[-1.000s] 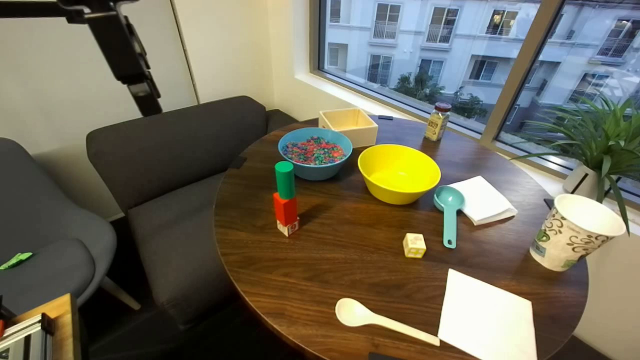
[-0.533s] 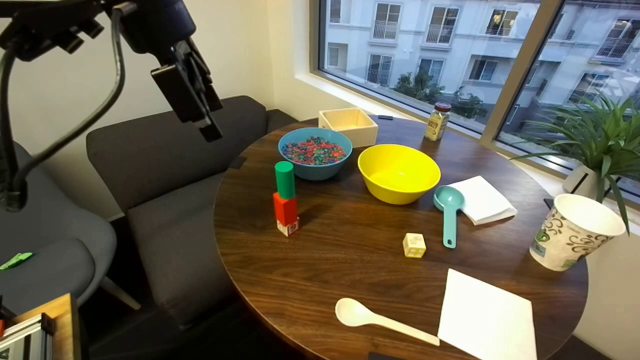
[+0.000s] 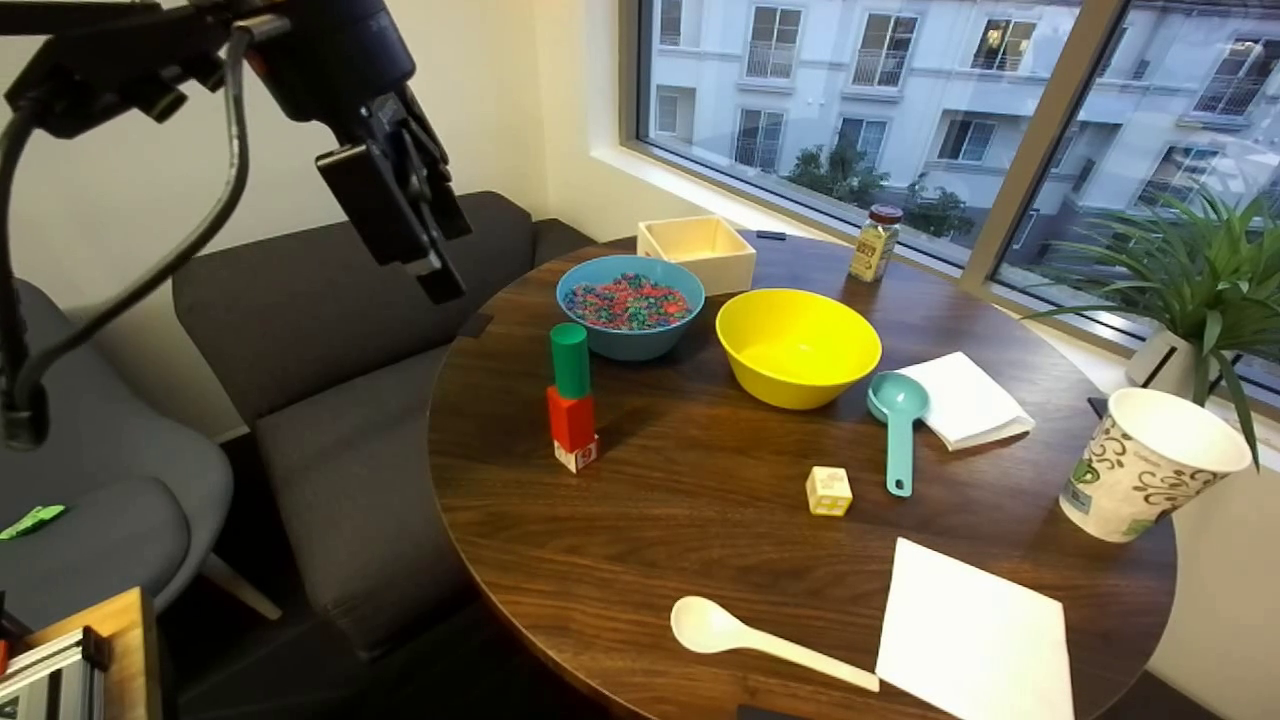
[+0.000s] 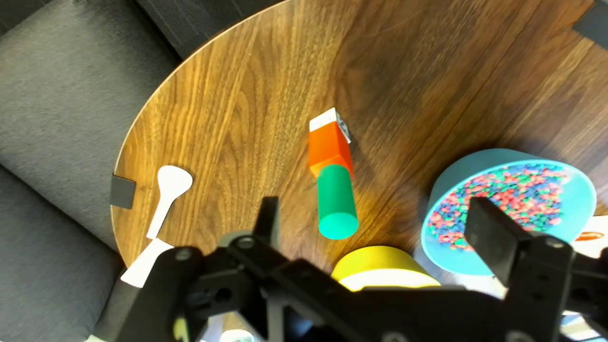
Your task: Pu the green block on the table, then the orange block on the green block and put the wooden block on the orange block
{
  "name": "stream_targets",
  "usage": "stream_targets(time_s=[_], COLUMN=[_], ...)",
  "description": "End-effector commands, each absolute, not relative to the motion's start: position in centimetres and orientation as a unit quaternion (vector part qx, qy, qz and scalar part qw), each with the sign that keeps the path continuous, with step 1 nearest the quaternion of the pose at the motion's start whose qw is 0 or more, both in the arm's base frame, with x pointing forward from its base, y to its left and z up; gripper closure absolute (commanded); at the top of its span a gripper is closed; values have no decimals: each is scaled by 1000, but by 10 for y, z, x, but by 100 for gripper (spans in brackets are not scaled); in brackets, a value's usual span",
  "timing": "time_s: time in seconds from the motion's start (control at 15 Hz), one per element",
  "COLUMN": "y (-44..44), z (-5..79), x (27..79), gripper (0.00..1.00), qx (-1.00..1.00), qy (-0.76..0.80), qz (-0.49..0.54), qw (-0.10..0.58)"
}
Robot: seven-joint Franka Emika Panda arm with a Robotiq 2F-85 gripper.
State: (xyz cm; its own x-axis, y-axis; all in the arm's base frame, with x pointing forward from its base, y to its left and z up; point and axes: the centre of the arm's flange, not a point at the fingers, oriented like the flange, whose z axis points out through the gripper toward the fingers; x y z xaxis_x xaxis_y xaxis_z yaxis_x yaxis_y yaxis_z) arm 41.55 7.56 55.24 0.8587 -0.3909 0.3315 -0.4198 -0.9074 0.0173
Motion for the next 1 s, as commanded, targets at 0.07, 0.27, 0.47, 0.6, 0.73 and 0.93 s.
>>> stream_targets(time_s=[0.07,0.27,0.47,0.6,0.73,0.93], y=[52,45,41,39,36,33], z=[536,529,522,517,513,509], x=[430,438,446,450,454,462], gripper=[0,0,0,0,0,0], qx=[955,954,954,954,952,950], qy=[-243,-251,-254,-257,-268,-275], qz=[160,156,152,147,145,142], qw=[52,45,41,40,41,37])
